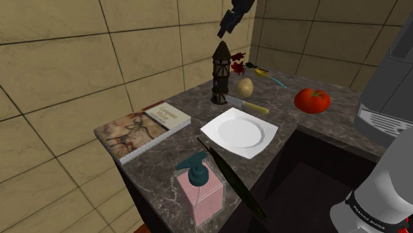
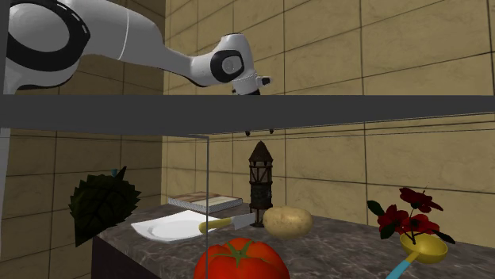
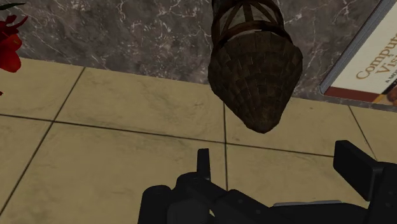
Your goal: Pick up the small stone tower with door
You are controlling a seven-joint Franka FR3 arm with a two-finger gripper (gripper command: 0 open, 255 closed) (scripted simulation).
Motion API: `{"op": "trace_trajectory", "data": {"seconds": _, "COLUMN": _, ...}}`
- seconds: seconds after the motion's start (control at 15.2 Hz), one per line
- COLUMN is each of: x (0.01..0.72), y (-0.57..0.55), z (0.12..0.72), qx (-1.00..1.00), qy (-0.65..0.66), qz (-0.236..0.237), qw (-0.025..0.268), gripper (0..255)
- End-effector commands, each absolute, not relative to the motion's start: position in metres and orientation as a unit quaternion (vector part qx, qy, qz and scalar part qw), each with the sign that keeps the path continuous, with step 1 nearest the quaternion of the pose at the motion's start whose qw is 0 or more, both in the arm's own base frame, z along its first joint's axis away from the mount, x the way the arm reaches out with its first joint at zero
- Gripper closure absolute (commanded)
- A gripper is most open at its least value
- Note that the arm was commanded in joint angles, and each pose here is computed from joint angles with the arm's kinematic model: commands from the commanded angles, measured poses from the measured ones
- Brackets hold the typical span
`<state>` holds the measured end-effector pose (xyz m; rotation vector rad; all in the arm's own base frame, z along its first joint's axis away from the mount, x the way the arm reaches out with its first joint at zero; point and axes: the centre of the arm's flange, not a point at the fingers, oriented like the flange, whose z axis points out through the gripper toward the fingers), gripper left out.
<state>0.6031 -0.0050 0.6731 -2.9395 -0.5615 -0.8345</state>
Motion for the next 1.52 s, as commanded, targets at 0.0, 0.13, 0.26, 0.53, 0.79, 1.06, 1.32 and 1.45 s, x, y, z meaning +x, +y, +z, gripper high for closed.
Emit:
{"op": "trace_trajectory", "data": {"seconds": 0.0, "x": 0.604, "y": -0.004, "z": 0.664, "qx": -0.946, "qy": -0.181, "qz": -0.270, "qw": 0.017, "gripper": 0}}
{"op": "trace_trajectory", "data": {"seconds": 0.13, "x": 0.604, "y": -0.004, "z": 0.653, "qx": -0.946, "qy": -0.181, "qz": -0.270, "qw": 0.017, "gripper": 0}}
{"op": "trace_trajectory", "data": {"seconds": 0.26, "x": 0.604, "y": -0.004, "z": 0.645, "qx": -0.946, "qy": -0.181, "qz": -0.270, "qw": 0.017, "gripper": 0}}
{"op": "trace_trajectory", "data": {"seconds": 0.53, "x": 0.604, "y": -0.004, "z": 0.645, "qx": -0.946, "qy": -0.181, "qz": -0.270, "qw": 0.017, "gripper": 255}}
{"op": "trace_trajectory", "data": {"seconds": 0.79, "x": 0.604, "y": -0.004, "z": 0.645, "qx": -0.946, "qy": -0.181, "qz": -0.270, "qw": 0.017, "gripper": 255}}
{"op": "trace_trajectory", "data": {"seconds": 1.06, "x": 0.604, "y": -0.004, "z": 0.650, "qx": -0.946, "qy": -0.181, "qz": -0.270, "qw": 0.017, "gripper": 255}}
{"op": "trace_trajectory", "data": {"seconds": 1.32, "x": 0.604, "y": -0.004, "z": 0.671, "qx": -0.946, "qy": -0.181, "qz": -0.270, "qw": 0.017, "gripper": 255}}
{"op": "trace_trajectory", "data": {"seconds": 1.45, "x": 0.604, "y": -0.004, "z": 0.682, "qx": -0.946, "qy": -0.181, "qz": -0.270, "qw": 0.017, "gripper": 255}}
